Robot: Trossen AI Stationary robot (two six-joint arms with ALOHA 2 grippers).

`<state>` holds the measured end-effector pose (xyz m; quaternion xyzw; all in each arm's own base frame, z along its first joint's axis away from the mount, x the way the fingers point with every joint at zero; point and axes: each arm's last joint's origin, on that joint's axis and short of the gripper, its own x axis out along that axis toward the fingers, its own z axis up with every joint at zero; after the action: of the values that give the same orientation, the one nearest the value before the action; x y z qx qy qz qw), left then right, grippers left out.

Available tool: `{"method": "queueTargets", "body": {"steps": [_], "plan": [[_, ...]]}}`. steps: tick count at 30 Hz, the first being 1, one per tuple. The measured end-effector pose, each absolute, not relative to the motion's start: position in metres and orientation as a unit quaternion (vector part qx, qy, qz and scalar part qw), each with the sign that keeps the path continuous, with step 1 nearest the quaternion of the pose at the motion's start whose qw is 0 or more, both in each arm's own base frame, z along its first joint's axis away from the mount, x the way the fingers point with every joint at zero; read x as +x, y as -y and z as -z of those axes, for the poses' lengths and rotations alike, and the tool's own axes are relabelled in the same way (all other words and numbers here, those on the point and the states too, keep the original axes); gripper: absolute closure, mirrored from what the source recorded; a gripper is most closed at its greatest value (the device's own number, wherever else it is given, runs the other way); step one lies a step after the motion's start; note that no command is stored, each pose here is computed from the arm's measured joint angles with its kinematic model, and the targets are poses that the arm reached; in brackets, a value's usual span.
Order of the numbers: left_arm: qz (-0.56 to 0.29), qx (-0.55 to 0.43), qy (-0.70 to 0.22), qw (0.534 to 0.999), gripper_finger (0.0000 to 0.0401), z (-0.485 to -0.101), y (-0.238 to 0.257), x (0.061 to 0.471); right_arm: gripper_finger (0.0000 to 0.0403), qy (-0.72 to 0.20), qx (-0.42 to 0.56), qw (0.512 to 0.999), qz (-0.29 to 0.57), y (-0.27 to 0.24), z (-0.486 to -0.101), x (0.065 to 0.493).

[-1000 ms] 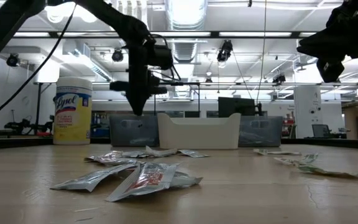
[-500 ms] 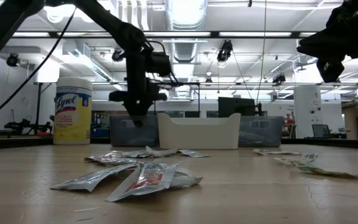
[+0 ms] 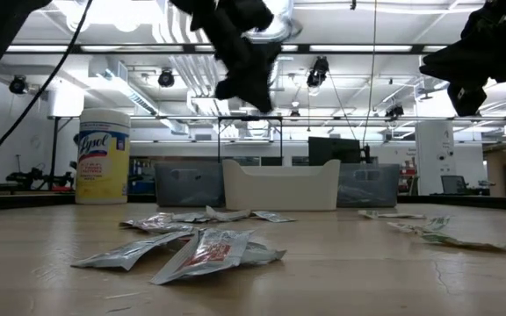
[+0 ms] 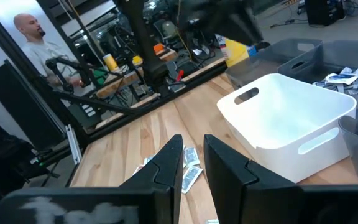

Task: Pick & Place First Aid Supplies
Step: Put the green bandage pack into the left black bin

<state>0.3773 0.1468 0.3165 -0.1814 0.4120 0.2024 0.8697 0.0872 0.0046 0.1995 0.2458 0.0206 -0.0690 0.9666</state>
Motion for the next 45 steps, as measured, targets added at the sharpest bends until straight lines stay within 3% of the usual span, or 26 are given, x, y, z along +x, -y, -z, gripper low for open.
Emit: {"method": "queueTargets", "body": {"steps": [8,15,23,45], "plan": [[-0.050,-0.017,-0.368,0.928,0.0316,-0.327,-0.053,0.413,0.0339,-0.021,0.246,0.967,0.069,-0.005,-0.200,0.087],[-0.037,0.012,-0.330,0.943,0.0316,-0.317,-0.009,0.428,0.0339,-0.021,0.246,0.967,0.069,-0.005,-0.200,0.087],[-0.043,-0.038,-0.367,0.929,0.0316,-0.275,0.007,0.449,0.0339,-0.021,0.246,0.967,0.069,-0.005,-0.199,0.087],[-0.015,-0.022,-0.395,0.919,0.0316,-0.192,0.018,0.499,0.0339,-0.021,0.246,0.967,0.069,-0.005,-0.199,0.087]]}}
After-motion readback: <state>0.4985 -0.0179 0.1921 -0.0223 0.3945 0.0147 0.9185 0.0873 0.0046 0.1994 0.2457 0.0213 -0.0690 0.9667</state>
